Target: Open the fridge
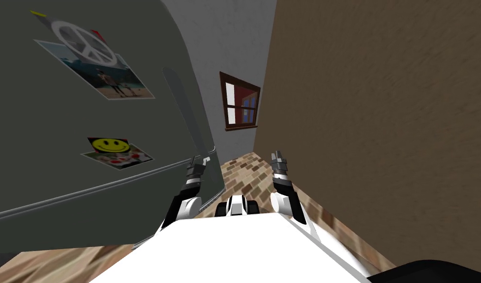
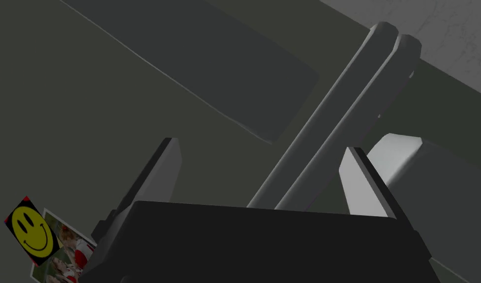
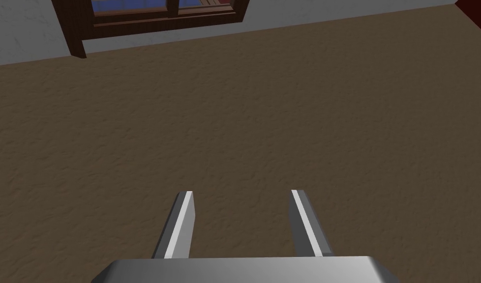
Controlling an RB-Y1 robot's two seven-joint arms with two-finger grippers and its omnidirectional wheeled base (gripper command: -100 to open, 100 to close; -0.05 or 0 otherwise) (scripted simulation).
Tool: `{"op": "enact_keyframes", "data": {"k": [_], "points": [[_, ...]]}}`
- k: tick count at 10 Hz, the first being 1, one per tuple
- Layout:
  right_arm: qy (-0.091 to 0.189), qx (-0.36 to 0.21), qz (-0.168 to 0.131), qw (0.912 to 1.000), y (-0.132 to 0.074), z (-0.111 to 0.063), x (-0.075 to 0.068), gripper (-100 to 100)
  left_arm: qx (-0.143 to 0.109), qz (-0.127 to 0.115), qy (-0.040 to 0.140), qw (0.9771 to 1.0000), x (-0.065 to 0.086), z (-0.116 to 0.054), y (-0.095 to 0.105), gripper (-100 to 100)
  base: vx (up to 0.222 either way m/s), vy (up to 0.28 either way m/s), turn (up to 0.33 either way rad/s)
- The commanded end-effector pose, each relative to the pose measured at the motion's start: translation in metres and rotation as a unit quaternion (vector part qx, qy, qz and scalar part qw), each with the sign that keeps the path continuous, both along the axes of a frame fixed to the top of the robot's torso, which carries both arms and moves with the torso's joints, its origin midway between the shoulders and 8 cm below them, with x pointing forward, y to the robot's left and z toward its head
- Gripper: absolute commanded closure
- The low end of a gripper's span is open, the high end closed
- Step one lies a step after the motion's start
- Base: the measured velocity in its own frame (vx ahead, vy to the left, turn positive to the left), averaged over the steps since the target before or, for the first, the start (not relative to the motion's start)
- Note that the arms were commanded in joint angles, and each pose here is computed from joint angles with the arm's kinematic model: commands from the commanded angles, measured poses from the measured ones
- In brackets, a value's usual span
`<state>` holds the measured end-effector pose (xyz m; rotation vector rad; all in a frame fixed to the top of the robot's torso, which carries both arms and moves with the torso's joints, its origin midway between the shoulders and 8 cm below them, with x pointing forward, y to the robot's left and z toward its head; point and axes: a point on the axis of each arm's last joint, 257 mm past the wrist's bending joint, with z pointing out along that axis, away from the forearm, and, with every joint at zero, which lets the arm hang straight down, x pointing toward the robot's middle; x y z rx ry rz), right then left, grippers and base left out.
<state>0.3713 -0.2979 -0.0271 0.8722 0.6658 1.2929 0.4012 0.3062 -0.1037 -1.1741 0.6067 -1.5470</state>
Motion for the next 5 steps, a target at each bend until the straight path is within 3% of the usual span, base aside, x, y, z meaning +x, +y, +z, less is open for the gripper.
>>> {"op": "enact_keyframes", "data": {"k": [1,3,5], "points": [[0.0,0.0,0.0,1.0,0.0,0.0,0.0,0,-0.049,0.013,0.0,0.9987,0.0015,-0.0073,0.001,-100,0.025,-0.036,0.013],[0.0,0.0,0.0,1.0,0.0,0.0,0.0,0,-0.065,0.018,-0.002,0.9977,0.0016,-0.0088,0.0008,-100,0.009,-0.014,0.004],[0.0,0.0,0.0,1.0,0.0,0.0,0.0,0,-0.059,0.016,-0.001,0.9981,0.0001,-0.002,0.0015,-100,0.017,0.004,0.004]]}}
